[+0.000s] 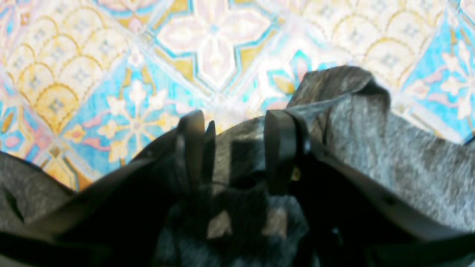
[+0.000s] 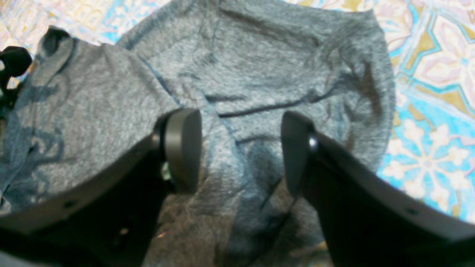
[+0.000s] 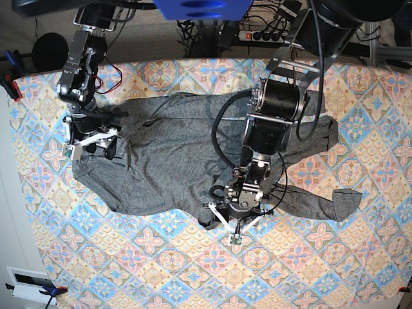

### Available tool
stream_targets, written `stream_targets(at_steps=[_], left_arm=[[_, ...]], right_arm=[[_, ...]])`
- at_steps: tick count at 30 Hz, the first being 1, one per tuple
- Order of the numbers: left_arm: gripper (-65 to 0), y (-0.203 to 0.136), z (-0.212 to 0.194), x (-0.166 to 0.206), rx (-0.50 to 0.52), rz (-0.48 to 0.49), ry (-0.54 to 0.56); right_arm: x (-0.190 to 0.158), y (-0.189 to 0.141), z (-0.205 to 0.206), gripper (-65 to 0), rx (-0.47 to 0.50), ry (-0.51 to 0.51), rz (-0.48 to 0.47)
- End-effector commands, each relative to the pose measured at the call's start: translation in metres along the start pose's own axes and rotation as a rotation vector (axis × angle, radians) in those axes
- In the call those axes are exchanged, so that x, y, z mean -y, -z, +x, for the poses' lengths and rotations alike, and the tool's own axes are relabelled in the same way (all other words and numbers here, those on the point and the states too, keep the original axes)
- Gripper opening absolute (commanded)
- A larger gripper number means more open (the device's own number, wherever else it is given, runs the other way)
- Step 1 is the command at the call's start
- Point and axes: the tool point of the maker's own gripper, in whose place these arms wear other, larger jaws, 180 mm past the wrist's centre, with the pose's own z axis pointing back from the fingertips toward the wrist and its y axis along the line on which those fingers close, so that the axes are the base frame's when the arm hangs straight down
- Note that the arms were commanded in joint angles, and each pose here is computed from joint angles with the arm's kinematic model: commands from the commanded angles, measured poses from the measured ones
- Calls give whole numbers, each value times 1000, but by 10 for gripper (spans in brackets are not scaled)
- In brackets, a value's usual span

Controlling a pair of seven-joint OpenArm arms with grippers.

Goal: Layout the t-shirt on the table in an organized manner, then fold the t-shirt properly
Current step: 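Release with the left gripper and reach it to the shirt's center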

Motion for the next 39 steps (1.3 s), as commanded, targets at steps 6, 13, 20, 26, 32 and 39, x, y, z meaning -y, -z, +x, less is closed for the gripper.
stream_targets(at_steps=[6, 13, 20, 26, 32, 39], left_arm=[[-402, -3, 24, 5, 105, -7, -5], [-229, -3, 26, 7, 116, -14, 4], [-171, -3, 26, 10, 116, -29, 14], [-184, -6, 42, 11, 226, -30, 15], [-184, -8, 45, 11, 256, -30, 20], [-184, -11, 37, 43, 265, -80, 192]], right_arm=[[-3, -2, 19, -322, 59, -13, 13], [-3, -2, 18, -322, 56, -13, 13], [-1, -4, 11, -322, 41, -12, 9], [-2, -4, 12, -322, 44, -13, 11], [-1, -5, 9, -322, 39, -13, 9], [-2, -4, 9, -322, 39, -10, 10]])
